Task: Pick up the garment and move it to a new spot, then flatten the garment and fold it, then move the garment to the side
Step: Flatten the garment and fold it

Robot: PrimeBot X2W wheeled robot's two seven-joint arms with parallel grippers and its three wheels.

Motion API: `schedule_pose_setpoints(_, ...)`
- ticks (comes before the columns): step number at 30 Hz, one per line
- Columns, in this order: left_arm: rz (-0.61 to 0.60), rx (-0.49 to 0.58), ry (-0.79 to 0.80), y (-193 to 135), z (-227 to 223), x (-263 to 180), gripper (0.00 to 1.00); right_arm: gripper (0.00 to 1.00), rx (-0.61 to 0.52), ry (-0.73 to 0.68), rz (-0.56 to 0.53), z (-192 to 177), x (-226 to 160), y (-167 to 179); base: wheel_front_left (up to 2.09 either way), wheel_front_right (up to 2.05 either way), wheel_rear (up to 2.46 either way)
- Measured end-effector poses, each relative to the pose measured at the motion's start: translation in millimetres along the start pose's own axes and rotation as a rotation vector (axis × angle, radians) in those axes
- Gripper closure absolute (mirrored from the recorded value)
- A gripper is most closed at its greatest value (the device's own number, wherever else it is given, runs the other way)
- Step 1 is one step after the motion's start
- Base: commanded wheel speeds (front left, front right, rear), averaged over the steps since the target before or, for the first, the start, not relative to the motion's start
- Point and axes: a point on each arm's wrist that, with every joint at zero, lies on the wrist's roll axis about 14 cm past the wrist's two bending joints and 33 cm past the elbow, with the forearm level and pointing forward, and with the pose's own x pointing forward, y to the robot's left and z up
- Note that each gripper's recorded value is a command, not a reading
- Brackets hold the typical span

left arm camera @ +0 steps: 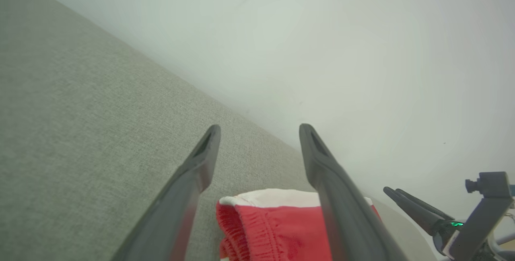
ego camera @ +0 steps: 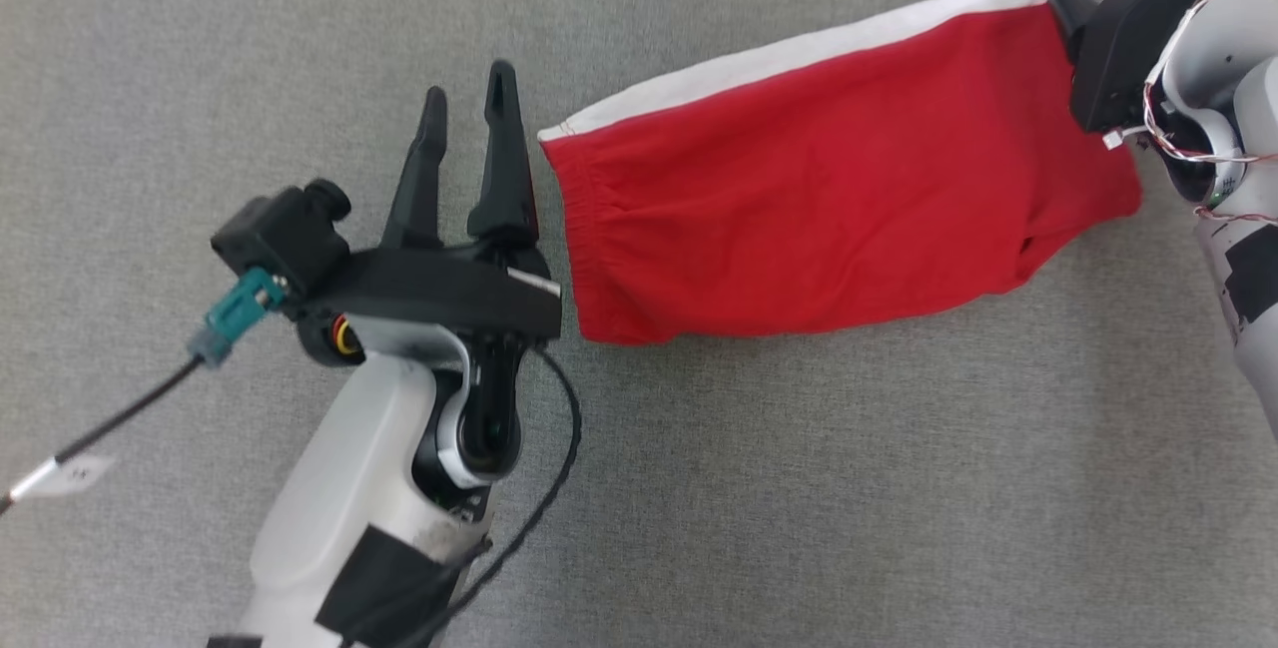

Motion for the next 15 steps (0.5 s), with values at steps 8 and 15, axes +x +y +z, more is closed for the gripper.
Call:
schedule_pose_setpoints(8,-0.069,0.374,-0.077,-5,23,-34,0.0,0.0,0.107,0.108,-0.01,-17,-29,-9,0.0,0.0,0.0)
schedule_pose_setpoints(15,-0.063,0.549,-0.051,12,18,-77,0.0,0.0,0.194,0.162,-0.036,-35,-40,-17,0.0,0.0,0.0)
